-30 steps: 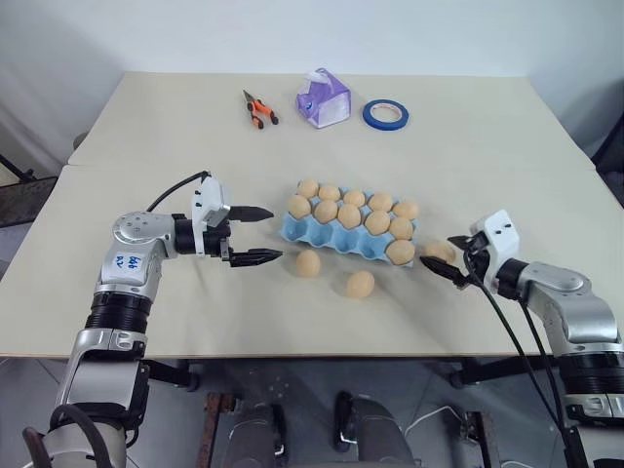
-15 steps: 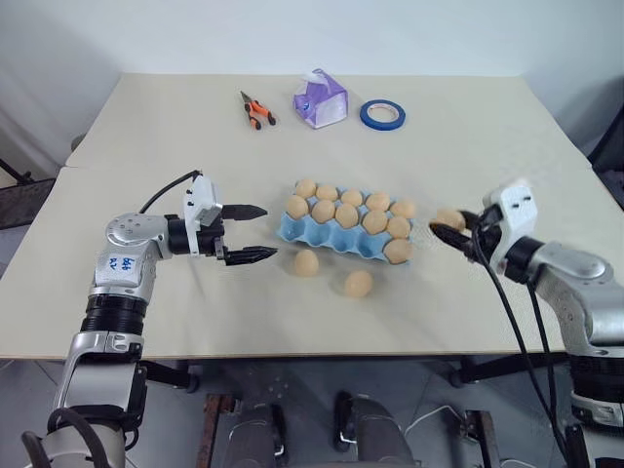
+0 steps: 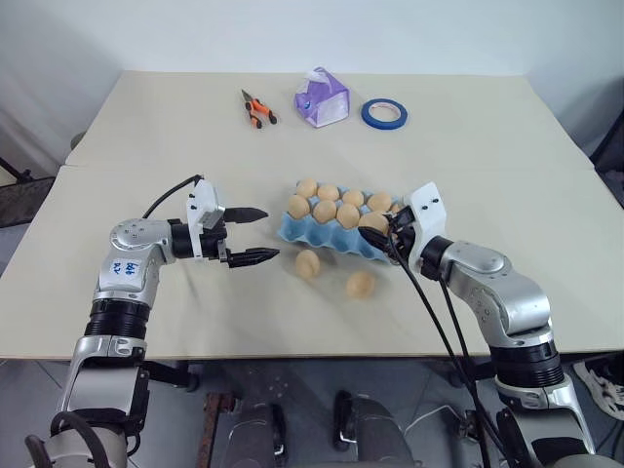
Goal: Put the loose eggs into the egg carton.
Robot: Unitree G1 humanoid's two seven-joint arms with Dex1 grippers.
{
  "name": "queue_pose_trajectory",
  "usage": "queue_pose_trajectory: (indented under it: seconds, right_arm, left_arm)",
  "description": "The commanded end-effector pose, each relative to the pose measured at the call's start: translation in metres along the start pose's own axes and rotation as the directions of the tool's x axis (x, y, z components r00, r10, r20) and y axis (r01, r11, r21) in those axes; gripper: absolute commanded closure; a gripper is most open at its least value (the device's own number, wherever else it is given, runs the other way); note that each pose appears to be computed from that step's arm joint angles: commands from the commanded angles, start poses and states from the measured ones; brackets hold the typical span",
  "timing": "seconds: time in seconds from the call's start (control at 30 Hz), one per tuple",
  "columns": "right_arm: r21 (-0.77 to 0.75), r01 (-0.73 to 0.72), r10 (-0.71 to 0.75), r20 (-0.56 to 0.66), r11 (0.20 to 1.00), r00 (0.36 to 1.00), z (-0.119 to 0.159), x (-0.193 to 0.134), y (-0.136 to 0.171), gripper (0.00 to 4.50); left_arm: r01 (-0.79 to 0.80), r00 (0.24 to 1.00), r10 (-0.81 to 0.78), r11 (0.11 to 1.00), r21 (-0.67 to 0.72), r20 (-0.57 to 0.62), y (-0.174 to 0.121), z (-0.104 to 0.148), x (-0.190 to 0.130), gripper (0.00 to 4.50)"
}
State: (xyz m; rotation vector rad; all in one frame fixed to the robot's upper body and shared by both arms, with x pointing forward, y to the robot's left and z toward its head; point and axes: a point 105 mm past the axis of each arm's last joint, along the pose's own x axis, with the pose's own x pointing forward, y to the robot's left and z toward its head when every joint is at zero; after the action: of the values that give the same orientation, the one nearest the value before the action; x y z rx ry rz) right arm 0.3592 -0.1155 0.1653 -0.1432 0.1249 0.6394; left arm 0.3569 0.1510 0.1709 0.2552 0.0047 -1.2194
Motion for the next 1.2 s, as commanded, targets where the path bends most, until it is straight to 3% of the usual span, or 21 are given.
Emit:
queue_pose_trajectory:
  seconds: [0.03, 0.2, 0.57, 0.73, 0.9, 1.07, 1.2]
  right_arm:
    - [-0.030, -0.013, 0.013, 0.011, 0.999, 1.000, 0.010, -0.003, 0.001, 1.76]
    - [-0.041, -0.019, 0.019, 0.011, 0.999, 1.000, 0.012, -0.013, 0.000, 0.01]
    - [-0.110, -0.117, 0.117, -0.006, 0.987, 0.993, 0.018, -0.056, 0.011, 0.01]
    - [-0.066, -0.258, 0.244, -0.171, 0.964, 0.955, -0.018, -0.102, 0.029, 0.01]
    - [0.008, -0.300, 0.292, -0.253, 0.954, 0.922, -0.043, -0.126, 0.036, 0.01]
    - [0.008, -0.292, 0.285, -0.241, 0.956, 0.928, -0.047, -0.131, 0.036, 0.01]
    - [-0.025, -0.271, 0.263, -0.162, 0.962, 0.951, -0.037, -0.114, 0.040, 0.01]
  left_arm:
    - [-0.014, 0.999, 0.013, 0.999, 0.034, 0.049, 0.001, 0.014, -0.003, 0.00]
    - [-0.018, 0.999, 0.017, 0.999, 0.034, 0.050, 0.002, 0.014, -0.003, 0.00]
    - [-0.010, 0.998, 0.008, 1.000, 0.029, 0.054, 0.002, 0.014, 0.000, 0.00]
    - [-0.010, 0.999, 0.009, 1.000, 0.025, 0.048, 0.003, 0.012, 0.000, 0.00]
    - [-0.011, 0.999, 0.010, 1.000, 0.028, 0.047, 0.004, 0.013, -0.002, 0.00]
    - [-0.007, 0.999, 0.006, 1.000, 0.026, 0.034, 0.006, 0.013, -0.008, 0.00]
    - [0.009, 0.997, -0.010, 1.000, 0.023, 0.075, 0.005, 0.016, -0.017, 0.00]
